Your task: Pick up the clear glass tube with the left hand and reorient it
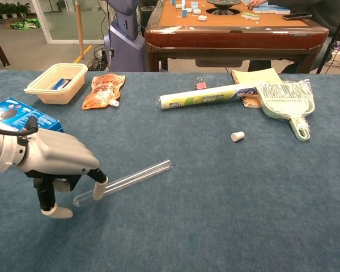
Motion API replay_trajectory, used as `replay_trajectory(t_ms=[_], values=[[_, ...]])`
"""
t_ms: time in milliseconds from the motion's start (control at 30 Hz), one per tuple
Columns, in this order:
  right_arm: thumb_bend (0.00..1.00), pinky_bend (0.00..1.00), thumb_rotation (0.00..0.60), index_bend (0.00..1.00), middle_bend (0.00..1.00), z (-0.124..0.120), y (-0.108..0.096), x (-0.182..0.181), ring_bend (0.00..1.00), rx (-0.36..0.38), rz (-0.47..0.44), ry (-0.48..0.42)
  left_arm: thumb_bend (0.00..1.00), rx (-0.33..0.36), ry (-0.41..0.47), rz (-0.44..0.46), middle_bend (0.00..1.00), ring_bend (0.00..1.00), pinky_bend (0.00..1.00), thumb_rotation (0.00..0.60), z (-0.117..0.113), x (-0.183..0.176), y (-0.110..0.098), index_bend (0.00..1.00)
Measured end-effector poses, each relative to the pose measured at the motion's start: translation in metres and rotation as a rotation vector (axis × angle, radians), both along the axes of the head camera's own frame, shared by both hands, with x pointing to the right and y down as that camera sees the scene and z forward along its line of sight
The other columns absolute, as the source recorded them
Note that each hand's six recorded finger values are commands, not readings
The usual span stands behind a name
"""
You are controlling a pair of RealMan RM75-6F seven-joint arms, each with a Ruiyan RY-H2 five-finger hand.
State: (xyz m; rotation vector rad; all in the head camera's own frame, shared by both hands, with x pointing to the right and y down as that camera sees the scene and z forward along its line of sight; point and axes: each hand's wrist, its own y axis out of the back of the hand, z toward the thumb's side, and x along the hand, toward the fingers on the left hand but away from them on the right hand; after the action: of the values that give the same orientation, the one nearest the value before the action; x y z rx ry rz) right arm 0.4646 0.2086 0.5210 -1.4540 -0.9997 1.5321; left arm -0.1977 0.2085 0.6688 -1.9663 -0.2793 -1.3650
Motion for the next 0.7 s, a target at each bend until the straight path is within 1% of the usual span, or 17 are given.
replay_trajectory(t_ms=[167,433,533,700], values=[[0.3,0.38,0.6,0.36,0.4,-0.001,0.0,0.0,0.35,0.003,0.001,0.0,0.28,0.028,0.008,-0.03,0.95,1.0,0.87,0.526,0.001,0.002,-0.01,0.31],[0.3,0.38,0.6,0.36,0.4,-0.003,0.002,0.002,0.35,0.009,0.006,0.001,0.28,0.03,-0.025,-0.071,0.94,1.0,0.87,0.525,0.012,-0.001,-0.022,0.3],[0.3,0.38,0.6,0.36,0.4,-0.004,0.003,0.003,0.35,0.008,0.009,0.002,0.28,0.018,-0.033,-0.084,0.94,1.0,0.87,0.525,0.014,-0.001,-0.023,0.3],[0.3,0.38,0.6,0.36,0.4,-0.003,0.003,0.003,0.35,0.007,0.009,0.0,0.28,0.024,-0.048,-0.076,0.94,1.0,0.87,0.527,0.017,-0.002,-0.026,0.3]])
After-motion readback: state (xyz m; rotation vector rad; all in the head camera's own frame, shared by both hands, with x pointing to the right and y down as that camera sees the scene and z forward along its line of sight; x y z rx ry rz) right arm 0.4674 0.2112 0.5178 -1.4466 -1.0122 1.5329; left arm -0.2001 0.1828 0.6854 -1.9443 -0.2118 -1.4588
